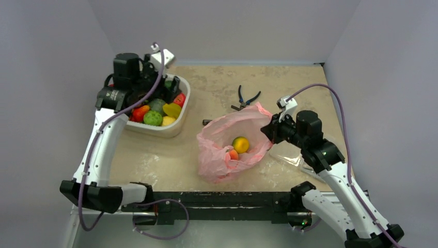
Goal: Place the fake fruits into the plastic bag and tie a complex knot
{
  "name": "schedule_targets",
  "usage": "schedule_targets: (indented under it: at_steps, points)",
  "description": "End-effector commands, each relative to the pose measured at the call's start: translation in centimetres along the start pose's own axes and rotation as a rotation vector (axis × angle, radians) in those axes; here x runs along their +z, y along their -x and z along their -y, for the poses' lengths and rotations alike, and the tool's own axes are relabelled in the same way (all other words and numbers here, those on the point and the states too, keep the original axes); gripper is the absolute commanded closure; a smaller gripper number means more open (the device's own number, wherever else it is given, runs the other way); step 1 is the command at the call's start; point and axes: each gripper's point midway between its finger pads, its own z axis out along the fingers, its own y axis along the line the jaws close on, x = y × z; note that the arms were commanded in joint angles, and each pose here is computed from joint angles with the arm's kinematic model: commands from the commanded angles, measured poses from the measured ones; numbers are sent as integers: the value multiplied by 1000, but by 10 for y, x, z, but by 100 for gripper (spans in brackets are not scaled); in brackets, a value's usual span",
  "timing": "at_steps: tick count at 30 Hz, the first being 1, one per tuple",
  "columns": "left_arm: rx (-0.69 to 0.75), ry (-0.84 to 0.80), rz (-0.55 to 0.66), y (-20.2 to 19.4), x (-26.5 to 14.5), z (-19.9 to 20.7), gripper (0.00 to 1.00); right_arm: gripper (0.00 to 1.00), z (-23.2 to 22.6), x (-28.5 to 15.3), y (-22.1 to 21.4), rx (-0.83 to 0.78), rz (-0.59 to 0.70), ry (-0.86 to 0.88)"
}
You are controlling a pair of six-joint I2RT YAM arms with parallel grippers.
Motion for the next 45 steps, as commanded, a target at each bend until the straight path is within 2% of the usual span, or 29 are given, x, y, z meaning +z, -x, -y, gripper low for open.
schedule_targets:
  at_steps: [1,5,12,29,31,33,38,42,44,45]
  points:
    - [-27,287,-184,-55,-44,-98,0,100,-4,-6,15,-11,50,11]
    - [-144,440,-272,-87,-74,-152,0,100,-4,-5,14,-11,47,13]
    - [-282,592,-353,-130,-79,-194,1,100,-4,-4,12,-9,44,19]
    - [-438,556,-471,-193,-36,-210,13,100,-3,-3,15,-21,40,10]
    - [-441,557,-477,-195,-36,-211,19,100,-3,-4,16,-21,40,11]
    - [-431,550,-464,-189,-37,-209,26,100,-3,-4,16,-23,39,10]
    - [-353,536,-321,-134,-58,-195,51,100,-3,-3,15,-22,39,12]
    - [-221,387,-105,-71,-62,-151,54,100,-6,-5,16,-22,45,22]
    - [-130,264,-33,-44,-50,-110,53,100,-7,-7,18,-23,50,27]
    - [-83,151,2,-31,-37,-76,53,100,-7,-7,18,-23,53,30]
